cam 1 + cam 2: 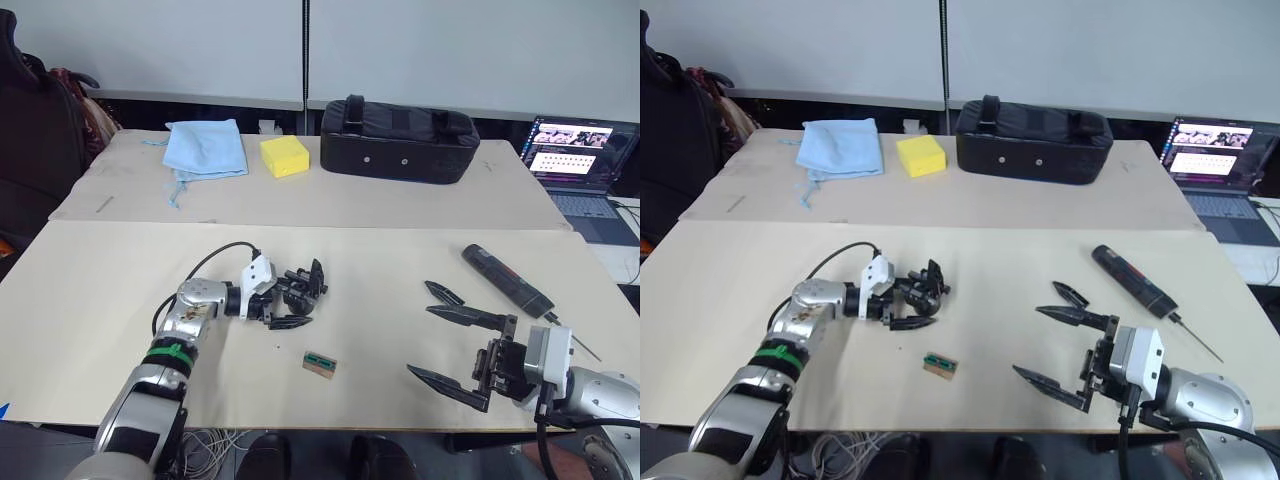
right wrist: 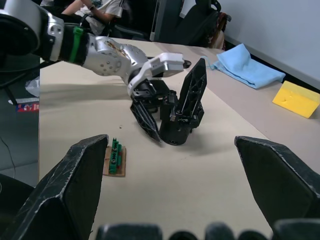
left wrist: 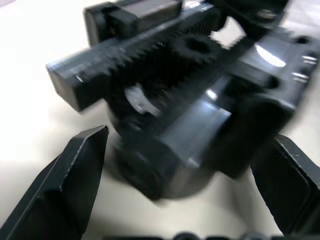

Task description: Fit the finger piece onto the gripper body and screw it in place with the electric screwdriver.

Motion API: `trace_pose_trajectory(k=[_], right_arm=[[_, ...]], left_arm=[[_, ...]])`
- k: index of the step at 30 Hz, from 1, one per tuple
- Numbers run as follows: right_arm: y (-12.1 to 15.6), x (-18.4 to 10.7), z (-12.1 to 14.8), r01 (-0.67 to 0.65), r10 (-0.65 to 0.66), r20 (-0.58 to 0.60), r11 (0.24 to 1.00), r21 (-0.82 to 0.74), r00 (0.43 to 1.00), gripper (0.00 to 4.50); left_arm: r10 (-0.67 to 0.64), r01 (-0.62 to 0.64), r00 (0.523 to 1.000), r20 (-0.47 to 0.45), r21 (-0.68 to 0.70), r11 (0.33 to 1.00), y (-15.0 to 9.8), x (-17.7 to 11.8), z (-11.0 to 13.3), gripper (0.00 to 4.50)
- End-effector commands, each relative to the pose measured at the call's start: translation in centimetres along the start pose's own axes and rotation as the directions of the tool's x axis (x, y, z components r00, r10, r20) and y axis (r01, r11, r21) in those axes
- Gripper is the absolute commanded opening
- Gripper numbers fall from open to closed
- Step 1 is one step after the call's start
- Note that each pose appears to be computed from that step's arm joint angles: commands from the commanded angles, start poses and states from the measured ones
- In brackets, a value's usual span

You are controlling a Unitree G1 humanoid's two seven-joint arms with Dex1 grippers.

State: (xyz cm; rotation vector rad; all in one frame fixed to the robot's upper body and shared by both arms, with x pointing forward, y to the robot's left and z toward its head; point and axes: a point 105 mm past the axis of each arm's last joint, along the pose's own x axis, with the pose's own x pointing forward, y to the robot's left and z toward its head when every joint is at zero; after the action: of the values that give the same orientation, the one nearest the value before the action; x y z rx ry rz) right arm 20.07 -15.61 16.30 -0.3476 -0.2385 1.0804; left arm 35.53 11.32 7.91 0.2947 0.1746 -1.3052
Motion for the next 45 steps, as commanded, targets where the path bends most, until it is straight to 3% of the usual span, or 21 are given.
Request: trace_pose_trajectory(k=[1,2,5,7,8,13,20,26,31,35,37,40,45], right_arm=[[-0.1,-0.2,1.2,0.019,-0.018,0.021,0.998,-0.06,1.0,4.5],[-0.2,-0.3,1.3,0.031,-0.03,0.022,0.998,-0.062,0.999,4.5],[-0.5,-0.6,1.1,0.063,-0.063,0.015,0.996,-0.063,0.998,4.5],[-0.7,-0.8,0.9,0.09,-0.089,0.011,0.994,-0.066,0.996,4.5],[-0.7,-0.7,0.8,0.096,-0.095,0.013,0.993,-0.066,0.995,4.5],[-0.2,-0.5,0.5,0.069,-0.068,0.02,0.996,-0.056,0.997,4.5],[-0.4,-0.6,0.4,0.036,-0.035,0.024,0.998,-0.053,0.999,4.5],[-0.7,-0.2,0.7,0.019,-0.017,0.043,0.999,-0.05,0.999,4.5],[-0.7,0.2,1.0,-0.006,0.009,0.047,0.998,-0.064,0.999,4.5],[-0.8,0.7,1.6,-0.007,0.012,0.061,0.996,-0.084,0.998,4.5],[-0.8,0.9,1.8,-0.011,0.016,0.064,0.996,-0.087,0.998,4.5],[-0.8,1.0,1.9,-0.013,0.018,0.064,0.996,-0.086,0.998,4.5],[-0.8,1.2,1.9,-0.017,0.023,0.065,0.996,-0.082,0.998,4.5]], left_arm=[[-0.028,0.027,0.999,0.024,0.028,0.999,0.0,-0.2,0.5,4.48],[-0.031,0.03,0.999,0.015,0.029,0.999,-0.1,-0.5,0.2,4.48],[-0.033,0.033,0.999,-0.008,0.019,0.999,-0.3,-1.5,-0.4,3.24],[0.011,-0.012,0.999,0.033,0.028,1.0,0.2,-2.0,0.3,2.32],[0.049,-0.052,0.997,0.068,0.043,0.998,0.5,-2.1,1.0,2.3],[0.179,-0.184,0.965,0.194,0.008,0.983,0.5,-1.8,3.9,2.3],[0.463,-0.457,0.87,0.169,-0.073,0.886,0.1,-1.0,4.7,2.3],[0.487,-0.483,0.863,0.134,-0.064,0.873,-1.7,-0.2,4.0,2.3],[0.49,-0.482,0.868,0.078,-0.1,0.871,-2.7,0.1,1.4,2.3],[0.485,-0.471,0.871,0.081,-0.141,0.871,-3.3,0.2,0.6,2.3],[0.482,-0.466,0.873,0.082,-0.153,0.871,-3.5,0.1,0.4,3.31],[0.47,-0.455,0.881,0.053,-0.171,0.874,-3.7,-0.6,-0.4,4.44],[0.48,-0.468,0.876,0.033,-0.173,0.866,-2.5,-2.7,-1.5,4.44]])
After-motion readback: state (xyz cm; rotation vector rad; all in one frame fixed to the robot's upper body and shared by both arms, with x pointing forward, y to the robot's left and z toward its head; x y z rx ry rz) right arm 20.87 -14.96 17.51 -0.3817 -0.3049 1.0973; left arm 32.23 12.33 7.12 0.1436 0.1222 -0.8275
